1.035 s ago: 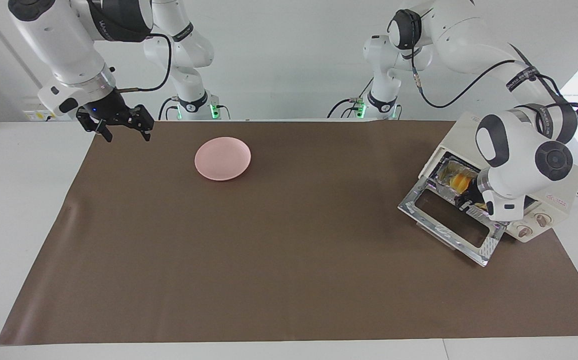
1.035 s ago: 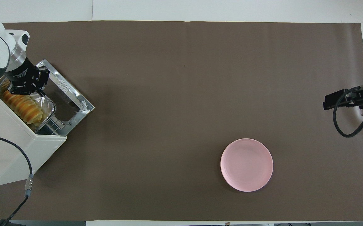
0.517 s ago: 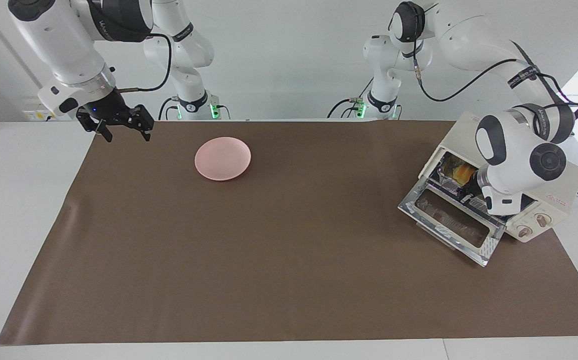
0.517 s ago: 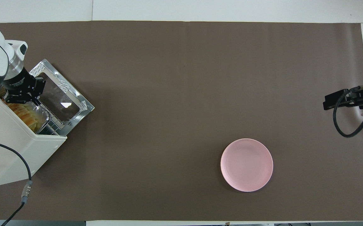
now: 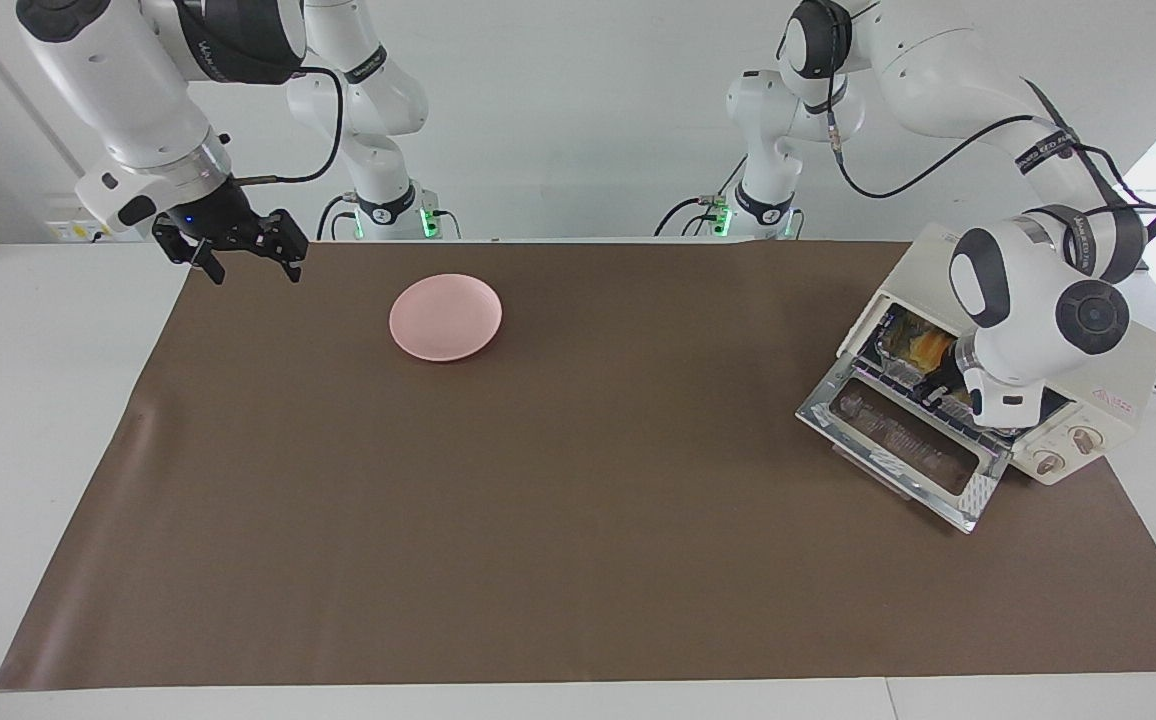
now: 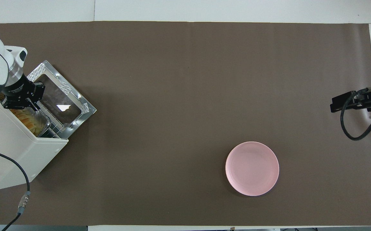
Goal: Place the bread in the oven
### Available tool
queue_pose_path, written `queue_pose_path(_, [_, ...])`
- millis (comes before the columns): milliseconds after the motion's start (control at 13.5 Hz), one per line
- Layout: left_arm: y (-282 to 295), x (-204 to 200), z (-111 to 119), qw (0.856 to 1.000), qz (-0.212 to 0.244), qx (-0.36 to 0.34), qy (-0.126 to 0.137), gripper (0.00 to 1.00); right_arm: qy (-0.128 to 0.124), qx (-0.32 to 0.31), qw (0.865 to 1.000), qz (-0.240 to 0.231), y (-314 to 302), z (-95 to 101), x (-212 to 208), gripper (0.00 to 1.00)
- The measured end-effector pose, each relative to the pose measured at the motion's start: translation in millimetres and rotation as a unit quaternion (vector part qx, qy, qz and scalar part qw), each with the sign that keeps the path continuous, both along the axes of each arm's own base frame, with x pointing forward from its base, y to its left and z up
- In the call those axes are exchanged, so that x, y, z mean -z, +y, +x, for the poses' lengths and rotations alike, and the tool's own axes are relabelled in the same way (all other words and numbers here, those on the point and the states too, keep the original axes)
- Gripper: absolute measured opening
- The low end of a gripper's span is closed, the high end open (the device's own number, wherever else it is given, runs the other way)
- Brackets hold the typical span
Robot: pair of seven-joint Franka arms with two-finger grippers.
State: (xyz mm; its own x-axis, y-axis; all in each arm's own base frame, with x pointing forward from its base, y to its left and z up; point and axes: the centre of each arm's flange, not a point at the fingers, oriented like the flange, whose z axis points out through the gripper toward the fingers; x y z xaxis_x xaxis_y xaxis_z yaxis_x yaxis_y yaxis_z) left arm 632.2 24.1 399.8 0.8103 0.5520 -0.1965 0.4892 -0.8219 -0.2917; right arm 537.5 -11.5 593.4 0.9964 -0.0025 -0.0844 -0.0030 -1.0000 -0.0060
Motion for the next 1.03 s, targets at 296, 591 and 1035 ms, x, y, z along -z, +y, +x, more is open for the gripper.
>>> queue_pose_path(296, [-8, -55, 15, 0.994, -0.022, 0.087, -0.056, 0.95, 0.0, 0.0, 1.0, 0.0, 0, 0.0, 0, 1.0])
queue_pose_path(591, [-10, -116, 8, 0.981, -0.046, 0.16, -0.097, 1.0, 0.0, 0.0, 1.0, 0.0, 0, 0.0, 0, 1.0])
queue_pose_path(1035, [9, -191, -67, 0.949, -0.139, 0.281, -0.038, 1.0, 0.0, 0.0, 1.0, 0.0, 0, 0.0, 0, 1.0])
